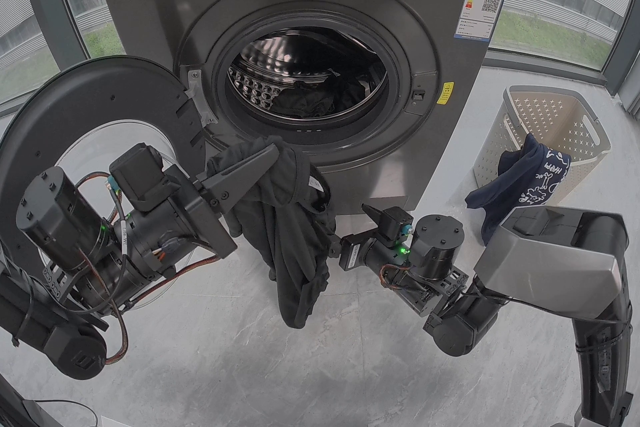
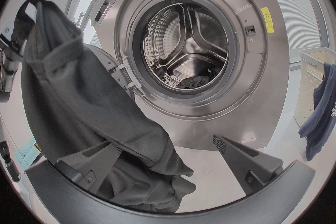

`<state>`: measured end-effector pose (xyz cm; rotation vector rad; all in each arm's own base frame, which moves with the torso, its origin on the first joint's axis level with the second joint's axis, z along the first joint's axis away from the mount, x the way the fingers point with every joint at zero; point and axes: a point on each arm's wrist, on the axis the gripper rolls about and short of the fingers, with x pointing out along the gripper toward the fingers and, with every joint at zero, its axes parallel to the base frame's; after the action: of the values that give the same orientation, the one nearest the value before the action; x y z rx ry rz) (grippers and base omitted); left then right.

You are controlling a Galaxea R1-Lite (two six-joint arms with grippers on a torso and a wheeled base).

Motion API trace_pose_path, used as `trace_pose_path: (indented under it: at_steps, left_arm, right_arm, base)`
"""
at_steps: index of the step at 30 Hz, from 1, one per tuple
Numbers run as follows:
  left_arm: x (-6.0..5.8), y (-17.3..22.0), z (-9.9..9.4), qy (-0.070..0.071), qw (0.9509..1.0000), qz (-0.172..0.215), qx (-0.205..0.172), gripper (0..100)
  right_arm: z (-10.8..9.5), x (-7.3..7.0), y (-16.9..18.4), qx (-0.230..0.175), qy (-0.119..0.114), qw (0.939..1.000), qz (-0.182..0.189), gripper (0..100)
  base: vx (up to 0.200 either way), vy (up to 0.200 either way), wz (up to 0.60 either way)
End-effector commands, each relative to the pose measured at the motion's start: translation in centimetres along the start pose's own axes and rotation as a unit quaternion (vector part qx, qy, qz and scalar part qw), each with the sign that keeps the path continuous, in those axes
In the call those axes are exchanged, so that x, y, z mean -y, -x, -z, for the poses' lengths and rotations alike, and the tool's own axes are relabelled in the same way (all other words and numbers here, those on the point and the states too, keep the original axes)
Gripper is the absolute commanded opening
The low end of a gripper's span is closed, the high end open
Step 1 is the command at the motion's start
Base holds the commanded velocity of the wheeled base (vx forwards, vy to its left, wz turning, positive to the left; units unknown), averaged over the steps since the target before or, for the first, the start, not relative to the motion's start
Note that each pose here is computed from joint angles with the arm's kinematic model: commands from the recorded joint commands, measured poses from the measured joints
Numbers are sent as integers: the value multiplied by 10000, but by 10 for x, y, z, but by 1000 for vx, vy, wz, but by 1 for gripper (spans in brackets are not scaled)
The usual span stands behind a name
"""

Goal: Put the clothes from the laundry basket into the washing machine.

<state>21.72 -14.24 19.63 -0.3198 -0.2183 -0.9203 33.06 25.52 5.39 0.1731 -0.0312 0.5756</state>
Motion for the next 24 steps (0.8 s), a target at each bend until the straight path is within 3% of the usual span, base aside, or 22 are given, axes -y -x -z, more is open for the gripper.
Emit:
trace_pose_path:
  at_steps: [1,7,16,24]
  left_arm:
    - [2,0,-1,6,10000,36,13,0]
    - [2,0,-1,6,10000,36,13,0]
    - [2,0,-1,11,10000,29,14,0]
    - [1,0,-1,16,10000,22,16,0]
  right_arm:
    - [18,3,-6,-120,39,9999,21,100]
    - [20,3,-16,8,35,10000,-6,100]
    - [26,16,-27,101,42,9999,96,100]
    - [34,12,-31,115,82,9999,-14,100]
  base:
    - [0,0,0]
    - [0,0,0]
    - [0,0,0]
    - [0,0,0]
